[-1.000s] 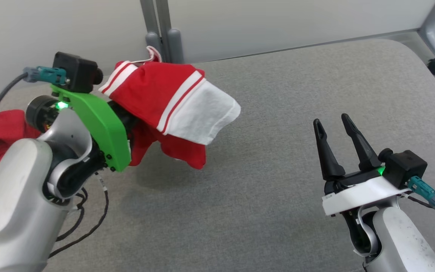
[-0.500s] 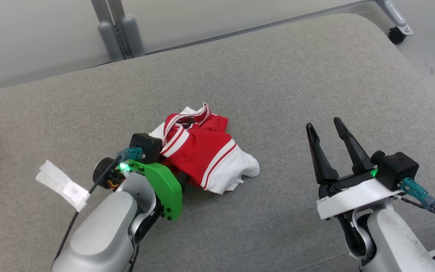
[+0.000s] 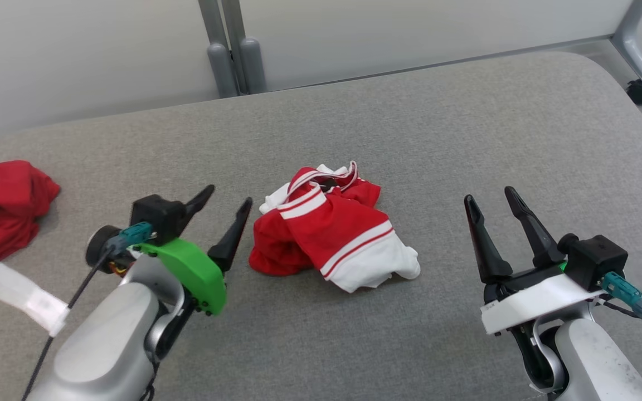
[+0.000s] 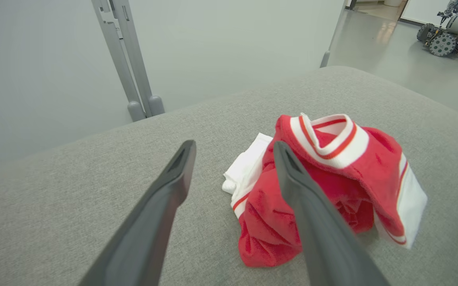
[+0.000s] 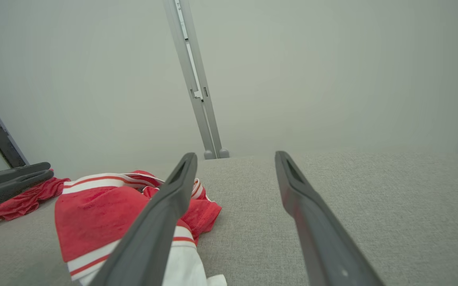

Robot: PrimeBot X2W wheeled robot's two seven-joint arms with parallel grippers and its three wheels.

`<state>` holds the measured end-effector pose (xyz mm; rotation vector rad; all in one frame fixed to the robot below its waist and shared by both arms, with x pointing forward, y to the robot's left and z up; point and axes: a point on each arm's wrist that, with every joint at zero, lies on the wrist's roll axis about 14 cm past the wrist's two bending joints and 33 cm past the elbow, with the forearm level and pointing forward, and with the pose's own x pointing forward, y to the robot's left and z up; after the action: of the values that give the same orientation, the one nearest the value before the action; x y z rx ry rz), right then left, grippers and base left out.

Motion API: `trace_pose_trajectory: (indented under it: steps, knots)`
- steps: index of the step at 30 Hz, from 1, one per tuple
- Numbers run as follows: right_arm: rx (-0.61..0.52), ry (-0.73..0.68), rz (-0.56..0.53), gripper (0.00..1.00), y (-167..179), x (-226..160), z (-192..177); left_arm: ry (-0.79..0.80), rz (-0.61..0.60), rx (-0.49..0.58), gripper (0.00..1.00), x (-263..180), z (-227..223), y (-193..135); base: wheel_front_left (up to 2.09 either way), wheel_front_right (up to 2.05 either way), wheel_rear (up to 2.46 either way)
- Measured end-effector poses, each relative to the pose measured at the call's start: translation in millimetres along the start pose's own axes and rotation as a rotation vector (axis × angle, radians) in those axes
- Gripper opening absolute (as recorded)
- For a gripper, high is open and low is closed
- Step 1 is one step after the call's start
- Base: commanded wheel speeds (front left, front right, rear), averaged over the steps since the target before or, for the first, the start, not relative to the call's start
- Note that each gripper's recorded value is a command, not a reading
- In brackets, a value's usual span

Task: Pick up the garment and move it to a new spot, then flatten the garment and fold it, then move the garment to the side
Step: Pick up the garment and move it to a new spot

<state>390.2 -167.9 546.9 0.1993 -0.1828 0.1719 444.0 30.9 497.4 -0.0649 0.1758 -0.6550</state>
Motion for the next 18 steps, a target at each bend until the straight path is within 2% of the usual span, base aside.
trace_pose_trajectory:
  steps: [10, 18]
  knots:
    - [0.011, -0.013, 0.042, 1.00, 14.1, 1.6, 2.5, -0.222, 0.344, -0.042, 1.00, -80.0, 31.7, 72.6, 0.00, 0.00, 0.00]
    - [0.030, 0.005, -0.011, 1.00, 3.3, -17.5, -3.5, -0.284, 0.509, -0.098, 1.00, -131.4, 20.5, 83.8, 0.00, 0.00, 0.00]
